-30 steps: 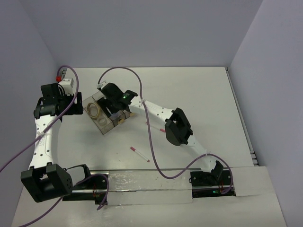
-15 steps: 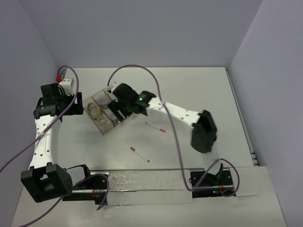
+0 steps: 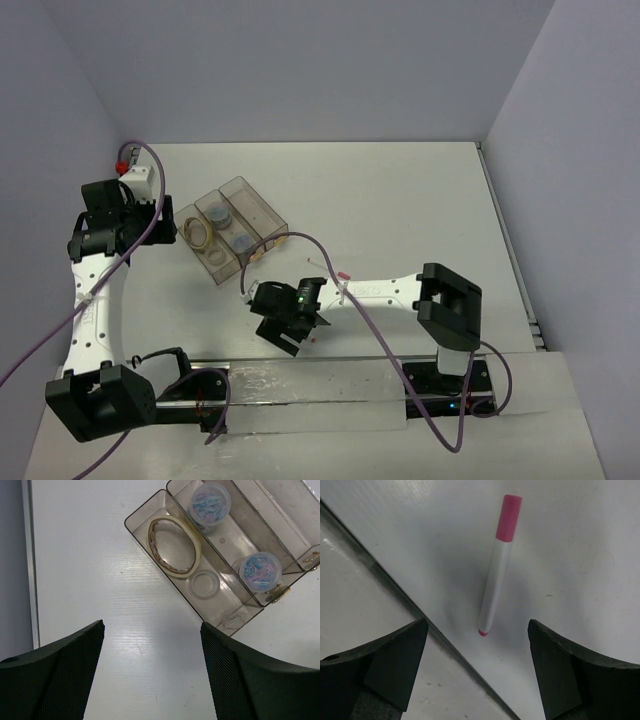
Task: Sort the stationery into containers
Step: Pick up the pen from the center of the board.
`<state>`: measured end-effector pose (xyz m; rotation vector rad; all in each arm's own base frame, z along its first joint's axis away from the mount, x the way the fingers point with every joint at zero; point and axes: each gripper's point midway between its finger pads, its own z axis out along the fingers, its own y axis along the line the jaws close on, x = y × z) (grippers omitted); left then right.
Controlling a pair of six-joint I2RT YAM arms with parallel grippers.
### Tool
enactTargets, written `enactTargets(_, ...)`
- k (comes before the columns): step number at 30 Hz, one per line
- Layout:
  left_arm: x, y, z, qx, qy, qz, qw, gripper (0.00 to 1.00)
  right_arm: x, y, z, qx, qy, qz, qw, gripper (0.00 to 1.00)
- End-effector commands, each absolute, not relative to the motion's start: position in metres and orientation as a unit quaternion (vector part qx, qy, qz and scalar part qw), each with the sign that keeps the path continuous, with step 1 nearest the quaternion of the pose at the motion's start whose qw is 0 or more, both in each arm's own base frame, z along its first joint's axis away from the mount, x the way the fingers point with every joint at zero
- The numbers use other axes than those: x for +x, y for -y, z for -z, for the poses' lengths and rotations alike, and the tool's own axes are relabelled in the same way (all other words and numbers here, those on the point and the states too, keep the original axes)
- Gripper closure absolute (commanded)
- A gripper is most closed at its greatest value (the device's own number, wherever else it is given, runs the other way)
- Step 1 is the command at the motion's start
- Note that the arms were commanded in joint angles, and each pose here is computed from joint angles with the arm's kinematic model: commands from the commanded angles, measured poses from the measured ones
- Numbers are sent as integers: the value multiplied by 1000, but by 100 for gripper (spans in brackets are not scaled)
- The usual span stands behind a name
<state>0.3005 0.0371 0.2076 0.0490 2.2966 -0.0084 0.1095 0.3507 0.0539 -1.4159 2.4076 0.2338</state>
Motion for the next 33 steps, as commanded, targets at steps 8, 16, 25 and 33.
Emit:
enactTargets(8,292,-34,-221,24,-899,6,438,16,123,-383,-3,-471,-860,-101,172,19)
enactTargets(16,292,-36,-217,23,-901,2,432,16,126,-362,28,-445,-881,-67,147,100)
enactTargets(25,292,-37,-213,25,-902,-3,430,16,142,-372,-20,-429,-874,-87,211,100)
enactTargets(33,294,-39,-212,22,-904,-4,426,16,199,-407,-173,-395,-825,-200,352,100)
